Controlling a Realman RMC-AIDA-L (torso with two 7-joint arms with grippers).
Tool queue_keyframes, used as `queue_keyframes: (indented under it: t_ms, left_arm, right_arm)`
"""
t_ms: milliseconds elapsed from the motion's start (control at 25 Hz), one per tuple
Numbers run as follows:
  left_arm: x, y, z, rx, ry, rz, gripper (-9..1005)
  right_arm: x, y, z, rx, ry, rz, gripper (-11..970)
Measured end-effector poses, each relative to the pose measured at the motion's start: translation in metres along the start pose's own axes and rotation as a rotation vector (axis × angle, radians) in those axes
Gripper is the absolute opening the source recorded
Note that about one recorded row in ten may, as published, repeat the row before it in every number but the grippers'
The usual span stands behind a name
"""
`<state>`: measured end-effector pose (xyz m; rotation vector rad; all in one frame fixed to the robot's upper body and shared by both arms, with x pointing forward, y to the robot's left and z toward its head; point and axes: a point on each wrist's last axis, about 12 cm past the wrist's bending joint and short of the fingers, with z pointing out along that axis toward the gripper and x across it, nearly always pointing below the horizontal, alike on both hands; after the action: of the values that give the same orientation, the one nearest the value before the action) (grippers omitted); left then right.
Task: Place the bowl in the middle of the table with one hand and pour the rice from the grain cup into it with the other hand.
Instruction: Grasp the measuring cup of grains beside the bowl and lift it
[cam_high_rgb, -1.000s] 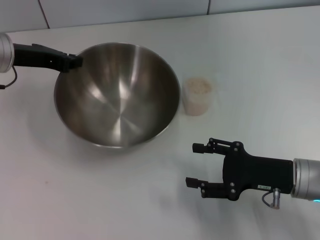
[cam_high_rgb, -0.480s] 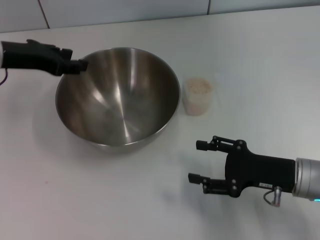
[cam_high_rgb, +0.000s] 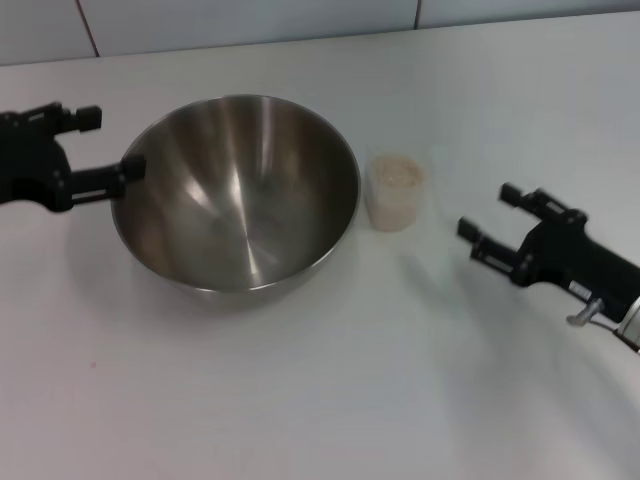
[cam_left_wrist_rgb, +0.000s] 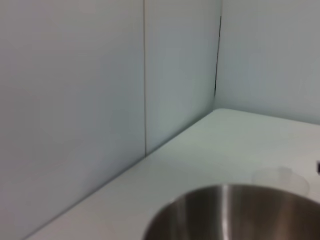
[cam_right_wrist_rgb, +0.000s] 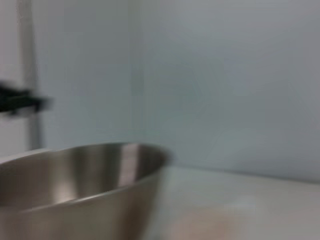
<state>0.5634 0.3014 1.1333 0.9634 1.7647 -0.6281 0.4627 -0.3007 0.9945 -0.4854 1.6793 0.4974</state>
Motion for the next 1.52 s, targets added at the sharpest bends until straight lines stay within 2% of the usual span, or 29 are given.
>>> queue_keyframes:
  t_ms: [40,240,440,640,1520]
  left_arm:
    - [0.008,-0.004,-0.005,0.0,0.005,-0.001,800]
    - [0.019,-0.009,-0.005,0.008,0.012,-0.016,814]
    - [0.023,-0.01,-0.004,0.019,0.02,-0.026,814]
    - [0.022,-0.013,0.002,0.047,0.035,-0.017,815]
    - [0.019,-0.013,0.006,0.063,0.048,-0.009,814]
  right_arm:
    - [0.0,-0.005,0.003,0.073,-0.007,0.005,769]
    - [-0.002,-0.013,0.018,0.147,0.027,-0.008,769]
    - [-0.008,-0.018,0.033,0.148,0.042,0.006,769]
    - [-0.011,-0.017,0.041,0.126,0.043,0.015,768]
    - [-0.018,-0.018,0.064,0.101,0.075,0.017,769]
